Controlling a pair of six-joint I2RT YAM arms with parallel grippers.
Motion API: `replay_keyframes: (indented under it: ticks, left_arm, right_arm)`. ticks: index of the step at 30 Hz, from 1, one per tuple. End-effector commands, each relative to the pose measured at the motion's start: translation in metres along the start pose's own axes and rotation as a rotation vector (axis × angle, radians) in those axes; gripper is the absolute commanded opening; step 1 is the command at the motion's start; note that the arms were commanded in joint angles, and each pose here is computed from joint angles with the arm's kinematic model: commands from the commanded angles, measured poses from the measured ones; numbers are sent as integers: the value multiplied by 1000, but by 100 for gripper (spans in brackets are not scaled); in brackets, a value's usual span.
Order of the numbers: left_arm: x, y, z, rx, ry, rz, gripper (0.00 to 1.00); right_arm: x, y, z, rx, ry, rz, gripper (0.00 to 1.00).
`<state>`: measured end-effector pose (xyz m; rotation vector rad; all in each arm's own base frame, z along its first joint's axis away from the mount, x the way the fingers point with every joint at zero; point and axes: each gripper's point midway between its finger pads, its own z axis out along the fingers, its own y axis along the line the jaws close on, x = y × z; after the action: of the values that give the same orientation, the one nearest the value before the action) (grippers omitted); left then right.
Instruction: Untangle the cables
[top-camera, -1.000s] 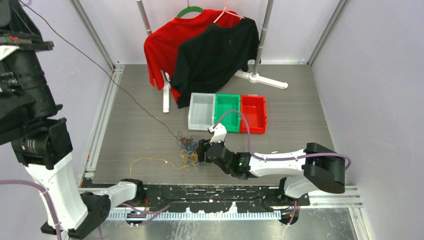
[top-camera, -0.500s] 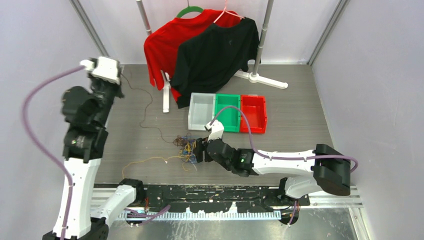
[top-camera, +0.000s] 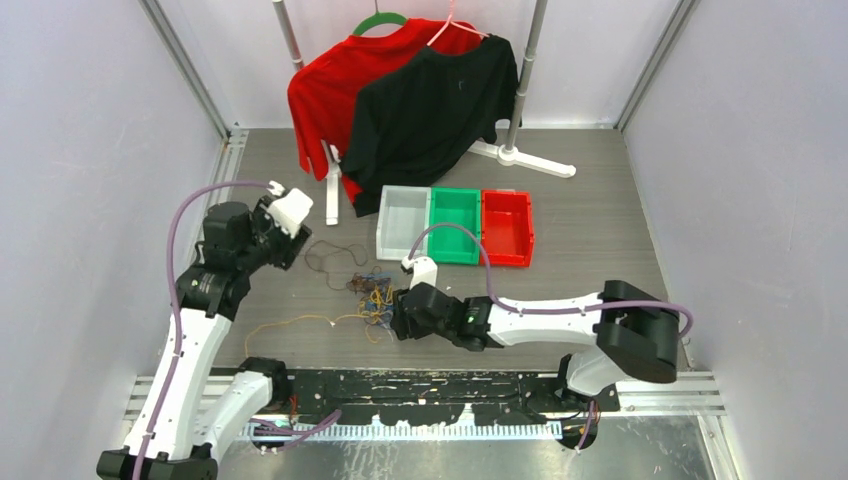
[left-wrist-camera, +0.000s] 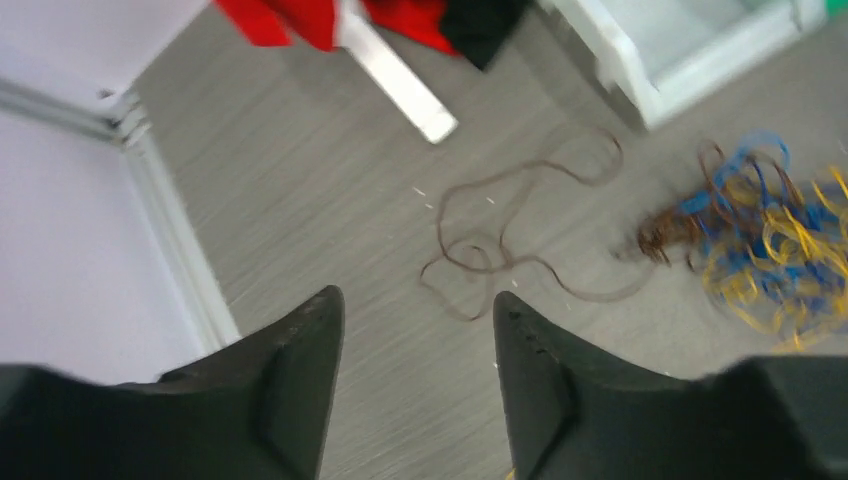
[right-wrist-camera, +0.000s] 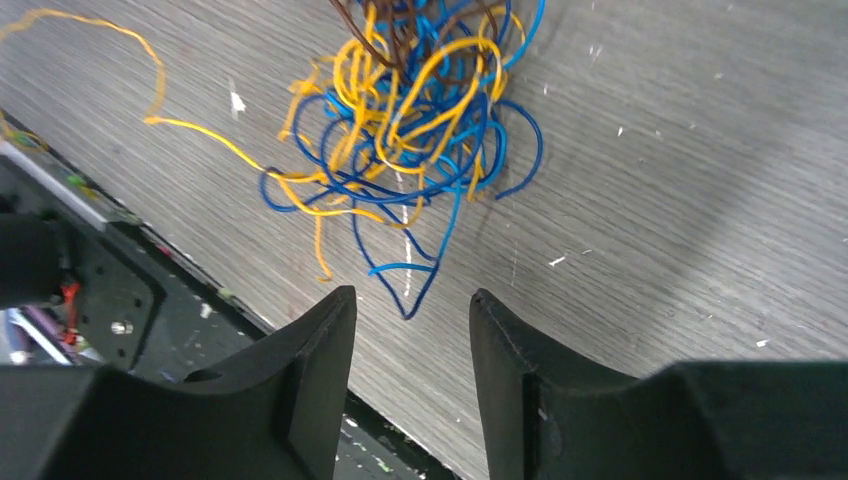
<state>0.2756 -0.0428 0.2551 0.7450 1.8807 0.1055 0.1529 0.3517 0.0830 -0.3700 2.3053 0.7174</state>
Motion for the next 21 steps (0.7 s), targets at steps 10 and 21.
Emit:
replay_keyframes:
  ticks: [10,21]
  left_arm:
    - [19,-131,-37,681,9,-117,93]
    - [10,-184,4,830,16,48,92]
  right_arm:
    - [-36,21,16,-113,-70,66,11]
    - [-50,36,-39,-248,-86,10,1]
